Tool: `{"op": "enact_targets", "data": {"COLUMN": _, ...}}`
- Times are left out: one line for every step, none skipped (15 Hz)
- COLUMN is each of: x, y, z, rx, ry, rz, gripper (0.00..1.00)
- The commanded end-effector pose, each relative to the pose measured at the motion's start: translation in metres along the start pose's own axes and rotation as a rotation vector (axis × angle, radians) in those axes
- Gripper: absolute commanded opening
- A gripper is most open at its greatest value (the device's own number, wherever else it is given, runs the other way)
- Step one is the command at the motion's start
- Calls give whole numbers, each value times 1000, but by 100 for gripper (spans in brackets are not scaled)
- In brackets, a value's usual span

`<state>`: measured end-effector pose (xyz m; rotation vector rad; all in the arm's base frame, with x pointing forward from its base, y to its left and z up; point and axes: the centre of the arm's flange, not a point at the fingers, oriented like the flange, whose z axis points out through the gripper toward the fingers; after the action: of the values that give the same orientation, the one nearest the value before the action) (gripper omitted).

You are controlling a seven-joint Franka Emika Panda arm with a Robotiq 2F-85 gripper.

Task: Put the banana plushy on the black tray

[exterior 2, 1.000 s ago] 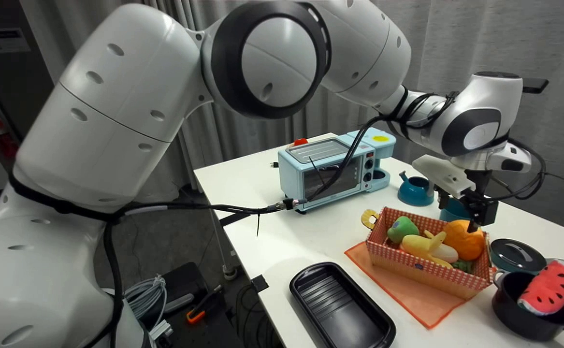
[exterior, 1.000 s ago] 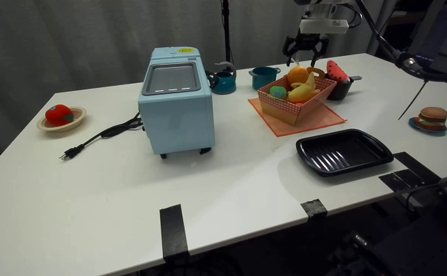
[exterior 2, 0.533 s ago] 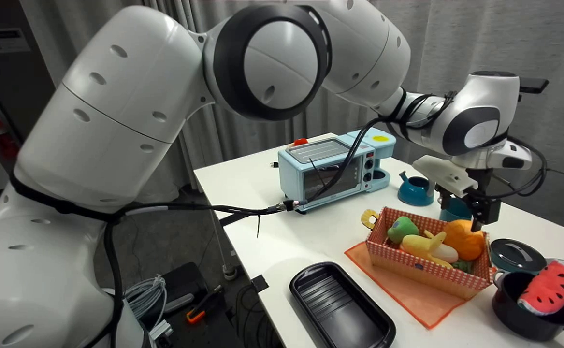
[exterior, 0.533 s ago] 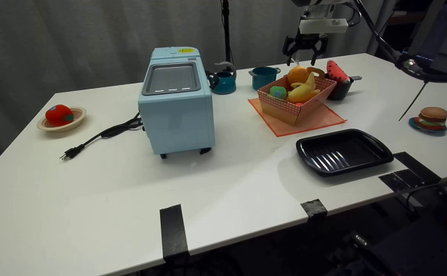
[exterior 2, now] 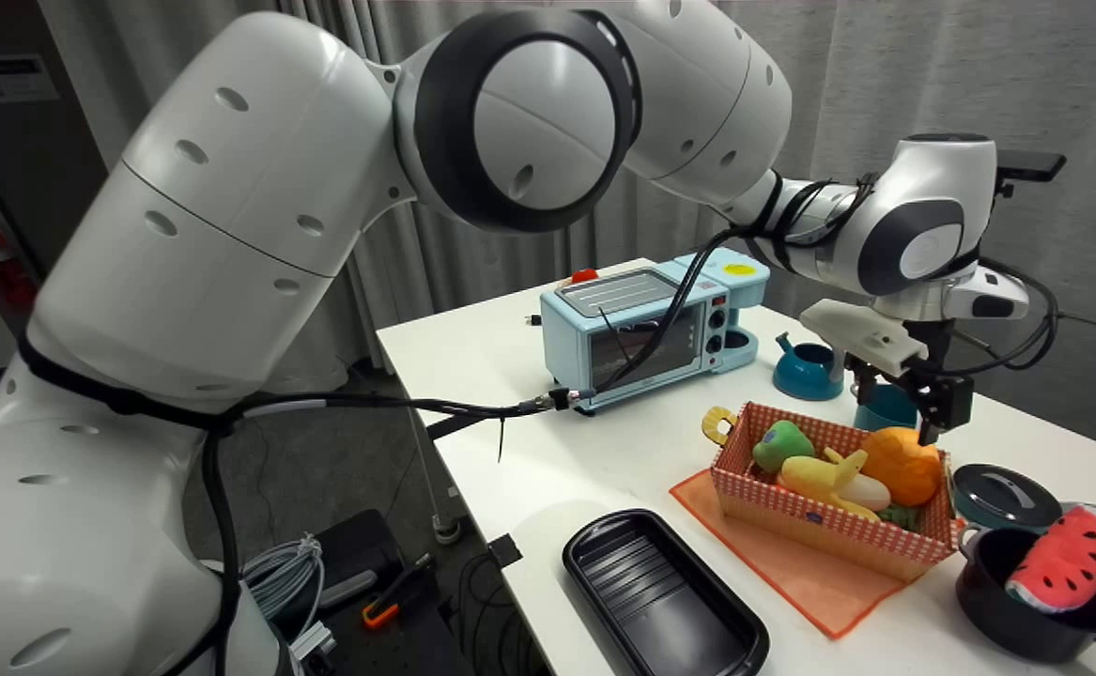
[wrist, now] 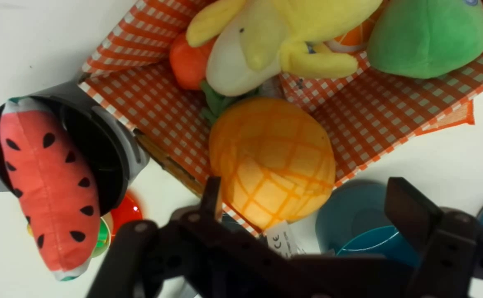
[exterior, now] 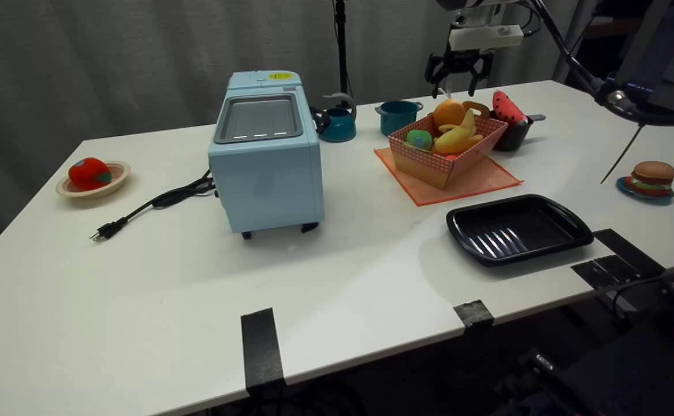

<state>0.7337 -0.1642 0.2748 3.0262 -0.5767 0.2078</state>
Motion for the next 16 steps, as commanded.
{"op": "enact_targets", "data": {"x": 0, "y": 0, "z": 0, "rx": -1, "ry": 0, "rz": 1, "gripper": 100}}
{"op": "enact_targets", "data": {"x": 0, "y": 0, "z": 0, "rx": -1, "ry": 0, "rz": 1, "gripper": 100}}
{"op": "enact_targets", "data": {"x": 0, "y": 0, "z": 0, "rx": -1, "ry": 0, "rz": 1, "gripper": 100}}
{"op": "enact_targets", "data": {"x": 0, "y": 0, "z": 0, "rx": -1, "ry": 0, "rz": 1, "gripper": 100}}
{"op": "enact_targets", "data": {"x": 0, "y": 0, "z": 0, "rx": -1, "ry": 0, "rz": 1, "gripper": 100}}
{"op": "enact_targets", "data": {"x": 0, "y": 0, "z": 0, "rx": -2, "ry": 0, "rz": 1, "gripper": 100}}
{"op": "enact_targets", "data": {"x": 0, "y": 0, "z": 0, "rx": -2, "ry": 0, "rz": 1, "gripper": 100}}
{"op": "enact_targets", "data": {"x": 0, "y": 0, "z": 0, "rx": -2, "ry": 0, "rz": 1, "gripper": 100}}
{"op": "enact_targets", "data": {"x": 0, "y": 0, "z": 0, "rx": -2, "ry": 0, "rz": 1, "gripper": 100}}
{"op": "enact_targets", "data": {"x": 1, "y": 0, "z": 1, "rx": 4, "ry": 14, "rz": -3, "gripper": 100}}
{"op": "enact_targets", "data": {"x": -6, "y": 25, "z": -61, "rx": 12, "ry": 34, "rz": -20, "gripper": 100}}
{"op": "enact_targets", "data": {"x": -4, "y": 28, "z": -65, "rx": 15, "ry": 41, "rz": -24, "gripper": 100}}
{"op": "enact_targets", "data": {"x": -2, "y": 35, "z": -70, "rx": 16, "ry": 63, "rz": -24, "gripper": 100}}
{"op": "enact_targets", "data": {"x": 0, "y": 40, "z": -76, "rx": 19, "ry": 79, "rz": -26, "gripper": 100}}
{"op": "enact_targets", "data": {"x": 1, "y": 46, "z": -82, "rx": 18, "ry": 86, "rz": -23, "gripper": 100}}
{"op": "enact_targets", "data": {"x": 0, "y": 50, "z": -87, "rx": 17, "ry": 88, "rz": -25, "gripper": 100}}
